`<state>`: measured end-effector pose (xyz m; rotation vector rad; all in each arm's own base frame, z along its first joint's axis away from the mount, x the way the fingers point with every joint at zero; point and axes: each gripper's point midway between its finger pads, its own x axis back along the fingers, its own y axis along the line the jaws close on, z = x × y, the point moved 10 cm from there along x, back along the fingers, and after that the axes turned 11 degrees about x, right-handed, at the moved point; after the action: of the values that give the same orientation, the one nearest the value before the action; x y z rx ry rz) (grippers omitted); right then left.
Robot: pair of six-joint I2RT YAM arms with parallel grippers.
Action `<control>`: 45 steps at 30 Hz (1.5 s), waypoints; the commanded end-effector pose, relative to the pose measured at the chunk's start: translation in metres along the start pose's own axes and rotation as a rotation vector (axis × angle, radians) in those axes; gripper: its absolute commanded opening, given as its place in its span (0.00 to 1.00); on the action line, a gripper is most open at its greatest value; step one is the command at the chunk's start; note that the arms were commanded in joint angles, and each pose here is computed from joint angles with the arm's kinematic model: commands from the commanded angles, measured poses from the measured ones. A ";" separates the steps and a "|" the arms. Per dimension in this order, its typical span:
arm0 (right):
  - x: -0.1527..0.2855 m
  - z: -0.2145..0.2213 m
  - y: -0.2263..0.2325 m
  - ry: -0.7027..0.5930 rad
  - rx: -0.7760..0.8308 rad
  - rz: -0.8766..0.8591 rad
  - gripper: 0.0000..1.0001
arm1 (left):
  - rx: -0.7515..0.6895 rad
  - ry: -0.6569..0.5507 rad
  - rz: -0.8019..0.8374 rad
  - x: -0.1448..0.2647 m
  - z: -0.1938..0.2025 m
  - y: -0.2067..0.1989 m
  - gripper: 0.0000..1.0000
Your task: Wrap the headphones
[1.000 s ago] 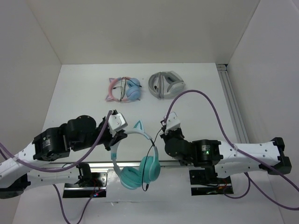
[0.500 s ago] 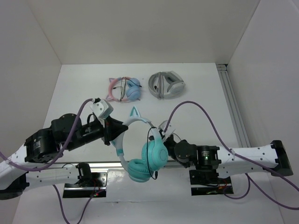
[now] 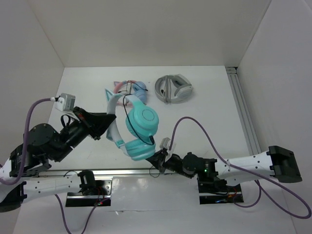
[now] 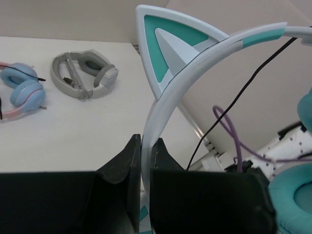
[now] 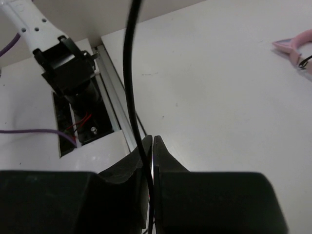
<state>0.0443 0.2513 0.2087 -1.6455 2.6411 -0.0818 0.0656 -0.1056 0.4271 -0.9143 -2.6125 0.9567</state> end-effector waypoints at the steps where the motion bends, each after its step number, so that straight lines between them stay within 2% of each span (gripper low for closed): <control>1: -0.003 -0.005 0.008 -0.147 -0.075 -0.080 0.10 | 0.203 -0.178 -0.047 -0.009 -0.022 -0.014 0.00; 4: -0.004 0.000 0.011 -0.158 -0.099 -0.092 0.01 | 0.261 -0.229 -0.133 -0.013 -0.027 -0.012 0.00; 14: -0.009 0.017 0.023 -0.134 -0.128 -0.161 0.01 | 0.275 -0.487 -0.485 -0.024 -0.043 0.006 0.00; 19: -0.008 0.026 0.036 -0.089 -0.115 -0.213 0.07 | 0.221 -0.567 -0.606 -0.032 -0.037 0.015 0.00; 26: -0.010 0.021 0.052 -0.097 -0.123 -0.331 0.09 | 0.192 -0.634 -0.700 -0.049 -0.025 0.028 0.00; 30: -0.013 0.008 0.067 -0.114 -0.137 -0.390 0.13 | 0.100 -0.657 -0.788 -0.059 -0.016 0.040 0.00; 34: -0.007 0.000 0.085 -0.121 -0.133 -0.536 0.14 | 0.052 -0.667 -0.869 -0.065 -0.005 0.063 0.00; 38: 0.001 -0.024 0.093 -0.196 -0.145 -0.630 0.14 | 0.060 -0.691 -0.938 -0.066 -0.010 0.083 0.00; 41: 0.003 -0.026 0.092 -0.211 -0.159 -0.633 0.14 | 0.043 -0.677 -0.988 -0.066 -0.016 0.094 0.00; 45: 0.001 -0.023 0.098 -0.142 -0.151 -0.608 0.14 | 0.002 -0.658 -1.063 -0.073 -0.023 0.106 0.00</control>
<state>-0.0338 0.2900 0.2076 -2.3122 2.0710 0.1781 0.1714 -0.0784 0.3548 0.8643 -2.8819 0.7997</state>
